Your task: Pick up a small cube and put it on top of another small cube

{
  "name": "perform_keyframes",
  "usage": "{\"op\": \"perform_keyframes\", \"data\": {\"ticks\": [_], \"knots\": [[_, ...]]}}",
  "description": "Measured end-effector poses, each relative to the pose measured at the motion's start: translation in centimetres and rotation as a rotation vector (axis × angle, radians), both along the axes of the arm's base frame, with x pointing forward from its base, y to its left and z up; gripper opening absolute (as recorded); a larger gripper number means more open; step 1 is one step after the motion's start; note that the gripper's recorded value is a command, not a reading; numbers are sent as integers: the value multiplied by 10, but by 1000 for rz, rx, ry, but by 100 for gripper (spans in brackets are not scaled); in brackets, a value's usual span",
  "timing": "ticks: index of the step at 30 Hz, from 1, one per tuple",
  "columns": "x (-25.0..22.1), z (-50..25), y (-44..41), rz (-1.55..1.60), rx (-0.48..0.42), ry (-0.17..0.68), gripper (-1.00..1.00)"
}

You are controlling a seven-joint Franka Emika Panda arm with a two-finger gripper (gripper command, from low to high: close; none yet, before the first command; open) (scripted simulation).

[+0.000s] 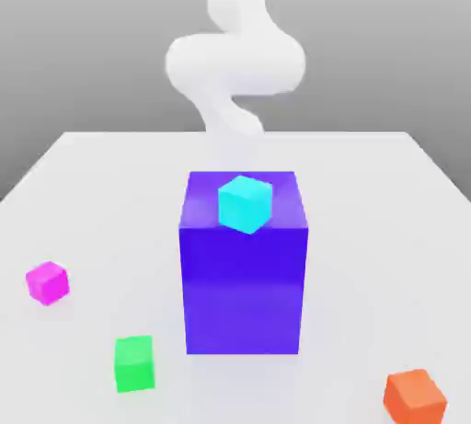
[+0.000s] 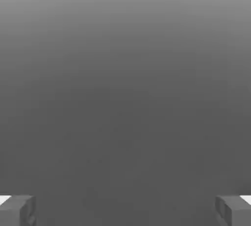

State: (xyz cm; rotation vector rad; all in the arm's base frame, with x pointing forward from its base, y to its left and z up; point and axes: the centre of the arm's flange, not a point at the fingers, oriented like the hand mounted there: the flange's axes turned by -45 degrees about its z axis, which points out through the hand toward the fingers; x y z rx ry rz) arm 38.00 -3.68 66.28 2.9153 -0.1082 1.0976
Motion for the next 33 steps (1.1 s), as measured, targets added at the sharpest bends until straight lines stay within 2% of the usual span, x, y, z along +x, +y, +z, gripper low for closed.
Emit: {"op": "perform_keyframes", "data": {"ticks": [4, 9, 15, 21, 23, 28, 29, 33], "knots": [[34, -87, -68, -104, 5, 134, 0], [35, -197, -153, -226, 36, 293, 0], [-17, -328, -235, -367, 109, 477, 0], [-116, -447, -283, -510, 224, 648, 0], [-130, -474, -284, -522, 241, 676, 0], [-136, -528, -284, -526, 246, 686, 0], [-136, -534, -283, -526, 247, 686, -100], [-136, -534, -283, -525, 247, 686, -100]]}}
